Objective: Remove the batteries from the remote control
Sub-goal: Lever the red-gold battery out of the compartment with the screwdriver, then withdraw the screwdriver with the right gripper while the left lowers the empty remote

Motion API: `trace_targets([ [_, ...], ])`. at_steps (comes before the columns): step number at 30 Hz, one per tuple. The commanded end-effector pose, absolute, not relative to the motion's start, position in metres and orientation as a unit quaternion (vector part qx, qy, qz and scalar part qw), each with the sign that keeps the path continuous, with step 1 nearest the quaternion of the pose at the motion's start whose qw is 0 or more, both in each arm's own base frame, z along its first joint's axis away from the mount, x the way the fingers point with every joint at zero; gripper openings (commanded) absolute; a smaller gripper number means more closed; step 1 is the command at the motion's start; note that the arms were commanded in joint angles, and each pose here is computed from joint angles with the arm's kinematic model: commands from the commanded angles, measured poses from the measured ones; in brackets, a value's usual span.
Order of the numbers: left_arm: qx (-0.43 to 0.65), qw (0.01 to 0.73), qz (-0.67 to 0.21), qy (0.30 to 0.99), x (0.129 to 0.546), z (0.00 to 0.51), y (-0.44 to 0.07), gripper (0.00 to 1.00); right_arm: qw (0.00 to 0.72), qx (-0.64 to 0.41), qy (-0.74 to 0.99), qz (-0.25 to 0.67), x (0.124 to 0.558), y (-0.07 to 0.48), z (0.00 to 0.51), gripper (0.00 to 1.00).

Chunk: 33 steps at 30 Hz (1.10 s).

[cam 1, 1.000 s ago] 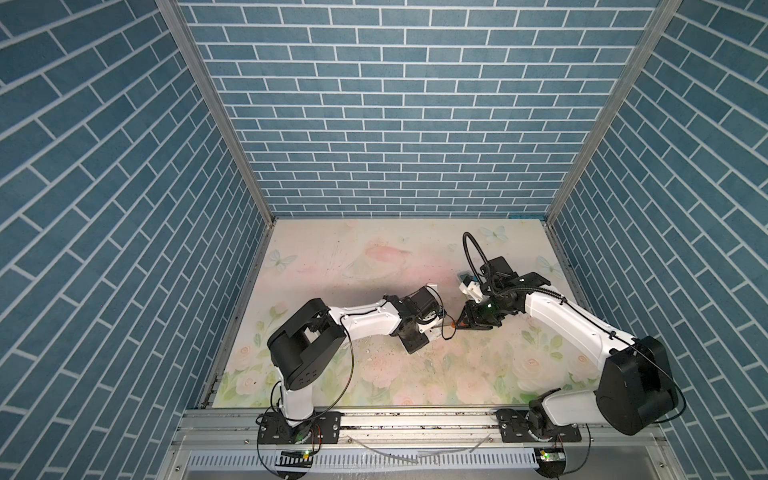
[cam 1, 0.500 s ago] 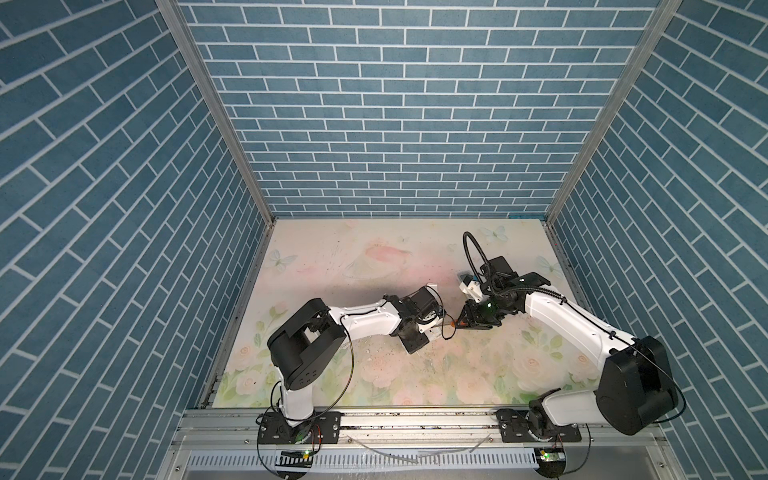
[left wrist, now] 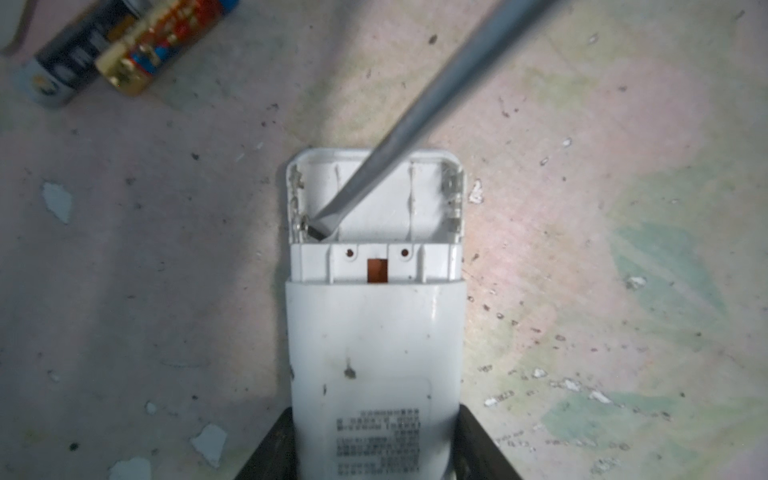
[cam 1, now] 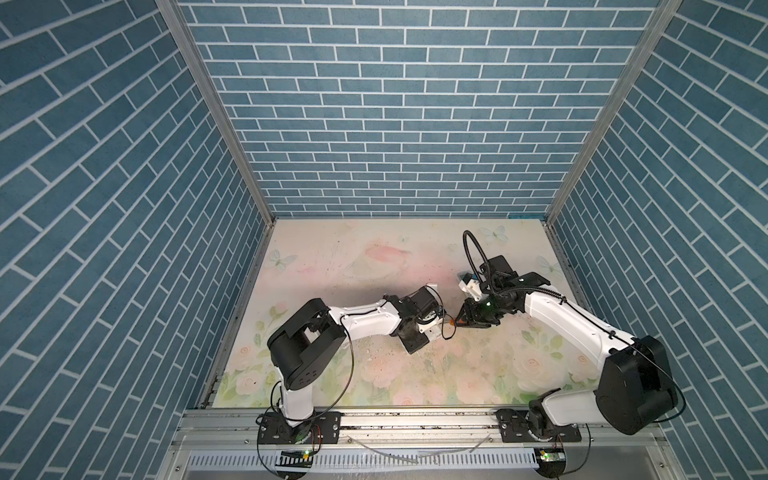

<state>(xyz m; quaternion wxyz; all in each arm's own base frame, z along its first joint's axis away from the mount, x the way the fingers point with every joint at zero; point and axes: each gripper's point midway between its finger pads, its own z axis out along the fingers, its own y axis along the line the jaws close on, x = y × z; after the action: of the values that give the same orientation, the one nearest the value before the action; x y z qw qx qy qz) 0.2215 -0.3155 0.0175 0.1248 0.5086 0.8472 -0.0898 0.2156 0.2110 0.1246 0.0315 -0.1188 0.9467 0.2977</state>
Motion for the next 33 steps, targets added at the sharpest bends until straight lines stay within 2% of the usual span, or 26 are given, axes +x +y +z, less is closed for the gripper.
trace_targets([
  [1,0.521,0.015,-0.084,0.849,0.178,-0.031,-0.292,0.00,0.082,-0.148,0.925,0.339,0.229,0.228,0.160,0.00],
  [10,0.452,-0.008,-0.073,0.889,0.189,-0.026,-0.277,0.00,0.118,-0.151,0.931,0.310,0.209,0.204,0.200,0.00],
  [18,0.348,0.027,-0.091,0.933,0.211,-0.003,-0.262,0.00,0.126,-0.153,0.941,0.275,0.188,0.180,0.220,0.00],
  [27,0.187,0.068,-0.080,0.977,0.247,0.014,-0.213,0.00,0.140,-0.128,0.955,0.229,0.188,0.158,0.212,0.00],
  [33,0.071,0.088,0.010,0.994,0.286,0.024,-0.154,0.00,0.167,-0.095,0.963,0.188,0.206,0.143,0.208,0.00],
])
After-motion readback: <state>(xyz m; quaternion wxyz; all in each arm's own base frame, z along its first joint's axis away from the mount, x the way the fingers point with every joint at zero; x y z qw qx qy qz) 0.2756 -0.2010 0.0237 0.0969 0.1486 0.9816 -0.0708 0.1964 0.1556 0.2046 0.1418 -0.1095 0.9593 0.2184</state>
